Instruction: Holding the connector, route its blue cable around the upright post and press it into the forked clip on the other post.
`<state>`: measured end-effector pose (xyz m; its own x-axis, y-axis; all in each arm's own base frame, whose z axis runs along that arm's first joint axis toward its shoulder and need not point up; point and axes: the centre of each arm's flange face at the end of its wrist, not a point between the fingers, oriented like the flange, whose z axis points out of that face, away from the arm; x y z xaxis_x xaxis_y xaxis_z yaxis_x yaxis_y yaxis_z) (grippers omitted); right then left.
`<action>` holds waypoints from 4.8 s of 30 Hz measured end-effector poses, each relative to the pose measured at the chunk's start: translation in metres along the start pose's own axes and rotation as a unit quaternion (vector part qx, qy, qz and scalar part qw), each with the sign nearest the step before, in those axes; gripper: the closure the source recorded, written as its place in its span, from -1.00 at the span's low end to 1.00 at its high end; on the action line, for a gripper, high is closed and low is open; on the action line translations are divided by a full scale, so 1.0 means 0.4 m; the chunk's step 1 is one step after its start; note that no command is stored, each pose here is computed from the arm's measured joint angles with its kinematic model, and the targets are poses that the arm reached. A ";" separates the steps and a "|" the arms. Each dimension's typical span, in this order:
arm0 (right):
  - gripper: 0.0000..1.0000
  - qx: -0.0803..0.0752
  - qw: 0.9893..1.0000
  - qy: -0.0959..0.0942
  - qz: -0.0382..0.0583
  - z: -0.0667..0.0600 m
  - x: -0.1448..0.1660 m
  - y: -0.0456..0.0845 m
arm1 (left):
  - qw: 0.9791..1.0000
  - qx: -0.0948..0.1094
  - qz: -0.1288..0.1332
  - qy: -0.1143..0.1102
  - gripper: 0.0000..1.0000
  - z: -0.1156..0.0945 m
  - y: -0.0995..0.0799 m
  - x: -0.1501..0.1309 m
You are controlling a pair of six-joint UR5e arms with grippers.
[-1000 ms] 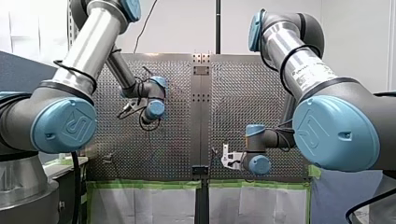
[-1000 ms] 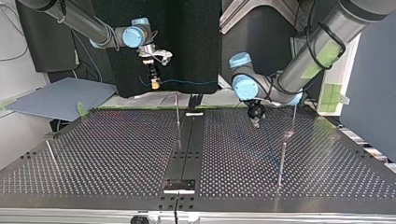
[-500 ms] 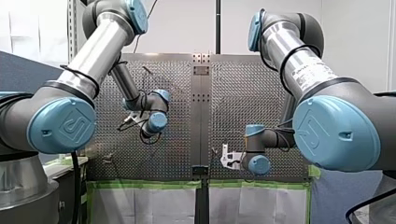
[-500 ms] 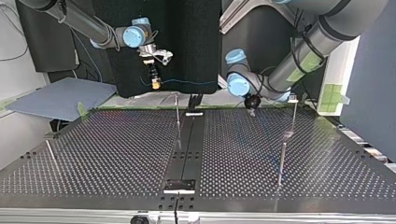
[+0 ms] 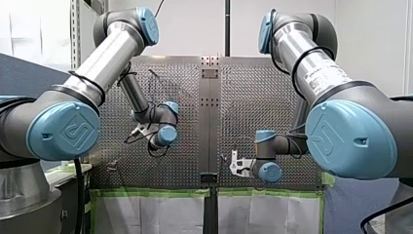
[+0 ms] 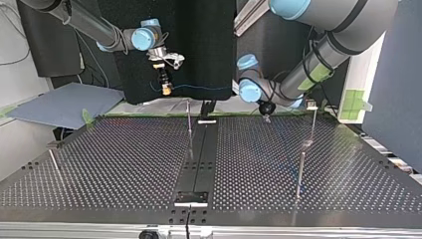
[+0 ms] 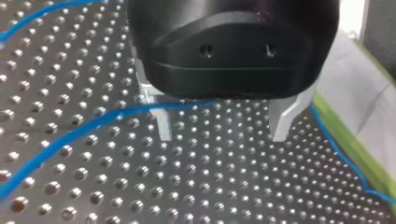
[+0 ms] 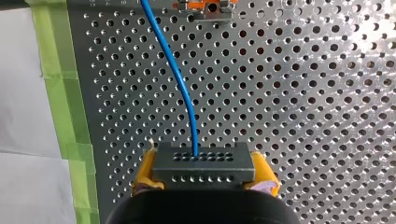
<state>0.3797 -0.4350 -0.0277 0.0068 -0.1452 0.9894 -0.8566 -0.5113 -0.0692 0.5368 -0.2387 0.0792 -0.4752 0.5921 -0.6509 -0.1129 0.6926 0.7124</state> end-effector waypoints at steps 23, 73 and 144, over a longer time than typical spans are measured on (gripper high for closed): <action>1.00 0.003 1.000 0.000 0.000 -0.001 -0.001 -0.008 | 0.996 0.012 0.060 0.066 -1.00 0.033 -0.113 0.112; 1.00 -0.002 1.000 -0.004 0.000 -0.002 -0.002 0.003 | 0.985 0.174 0.007 0.011 -1.00 -0.103 -0.357 0.158; 1.00 0.040 0.999 -0.013 0.007 0.044 0.023 0.062 | 0.887 0.238 -0.380 -0.110 -1.00 -0.280 -0.519 0.009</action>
<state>0.3674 -0.4638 -0.0226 0.0084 -0.1742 0.9847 -0.8128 -0.5748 -0.0947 0.4607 -0.4267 -0.0416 -0.2312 -0.0916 -0.9686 0.0790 0.9905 -0.1125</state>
